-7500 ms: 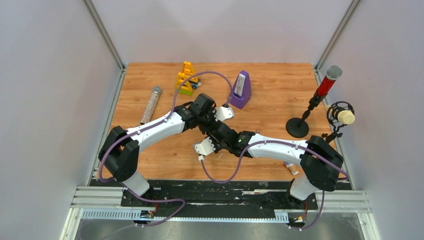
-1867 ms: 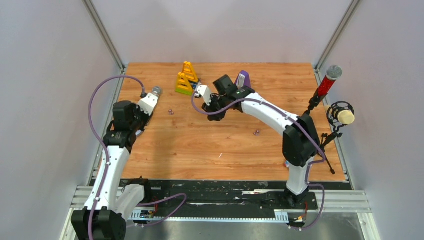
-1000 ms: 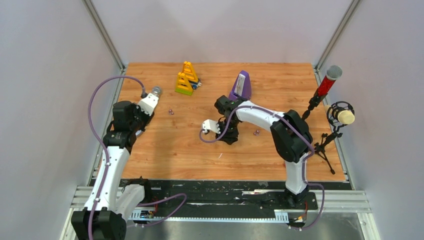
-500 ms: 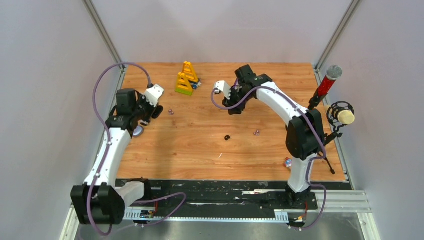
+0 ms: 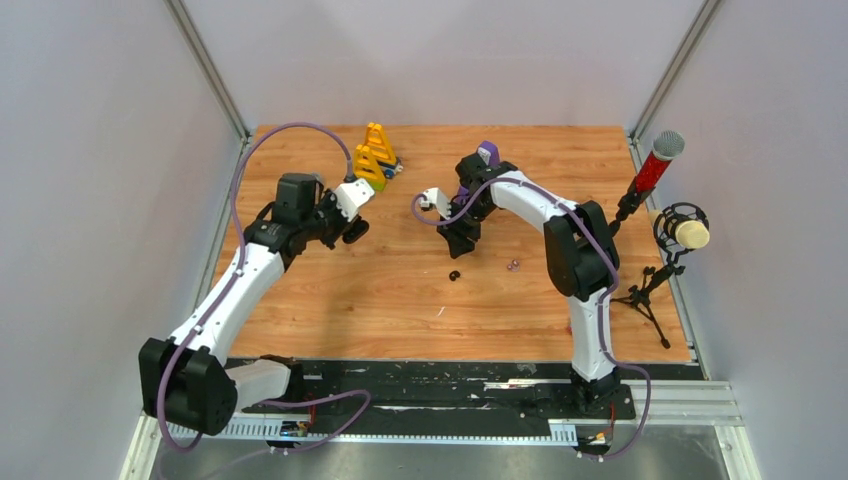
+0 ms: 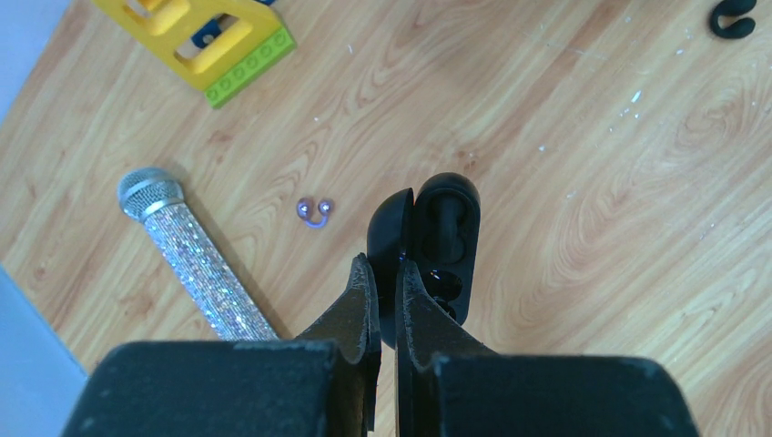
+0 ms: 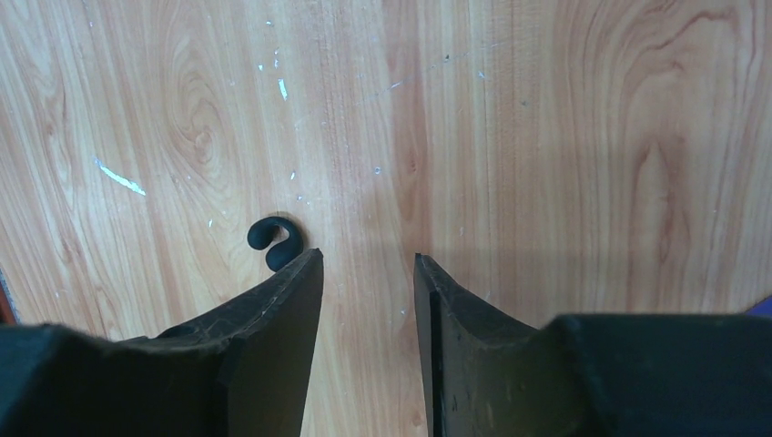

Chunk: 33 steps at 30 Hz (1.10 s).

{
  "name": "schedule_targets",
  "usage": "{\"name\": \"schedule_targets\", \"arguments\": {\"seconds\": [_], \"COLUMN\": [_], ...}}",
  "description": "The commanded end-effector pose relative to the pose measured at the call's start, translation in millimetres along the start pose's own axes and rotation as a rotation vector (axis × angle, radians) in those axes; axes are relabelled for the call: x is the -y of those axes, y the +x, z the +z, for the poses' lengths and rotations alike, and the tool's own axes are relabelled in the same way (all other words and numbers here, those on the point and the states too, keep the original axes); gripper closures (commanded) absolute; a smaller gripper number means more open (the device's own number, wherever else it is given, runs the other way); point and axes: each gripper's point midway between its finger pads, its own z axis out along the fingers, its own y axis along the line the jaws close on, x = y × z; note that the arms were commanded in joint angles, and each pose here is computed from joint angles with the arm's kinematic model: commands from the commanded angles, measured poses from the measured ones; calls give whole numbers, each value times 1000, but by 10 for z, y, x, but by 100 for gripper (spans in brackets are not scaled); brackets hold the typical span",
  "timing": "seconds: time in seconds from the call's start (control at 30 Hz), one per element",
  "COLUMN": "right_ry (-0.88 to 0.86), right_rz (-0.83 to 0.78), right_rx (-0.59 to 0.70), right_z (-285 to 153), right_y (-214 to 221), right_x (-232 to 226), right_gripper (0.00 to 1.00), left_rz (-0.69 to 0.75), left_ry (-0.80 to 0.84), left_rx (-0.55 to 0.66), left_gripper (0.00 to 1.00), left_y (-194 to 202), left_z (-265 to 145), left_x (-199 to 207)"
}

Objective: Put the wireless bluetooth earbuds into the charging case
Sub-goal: Pick up the right earbud from the center of the board.

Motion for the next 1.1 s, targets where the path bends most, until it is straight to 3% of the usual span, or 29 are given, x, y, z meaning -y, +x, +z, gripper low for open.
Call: {"name": "schedule_targets", "arguments": {"seconds": [0.0, 0.5, 1.07], "right_ry": [-31, -71, -114], "right_rz": [-41, -4, 51], "right_rx": [29, -34, -77], "right_z": [14, 229, 276], "right_y": [-80, 141, 331], "right_x": [-30, -81, -207], "right_gripper": [57, 48, 51], "left_rz": [22, 26, 50], "left_ry": [23, 29, 30], "left_rx": [17, 19, 6], "left_gripper": [99, 99, 98], "left_y": [-8, -1, 11], "left_z": [8, 14, 54], "left_x": [56, 88, 123]}}
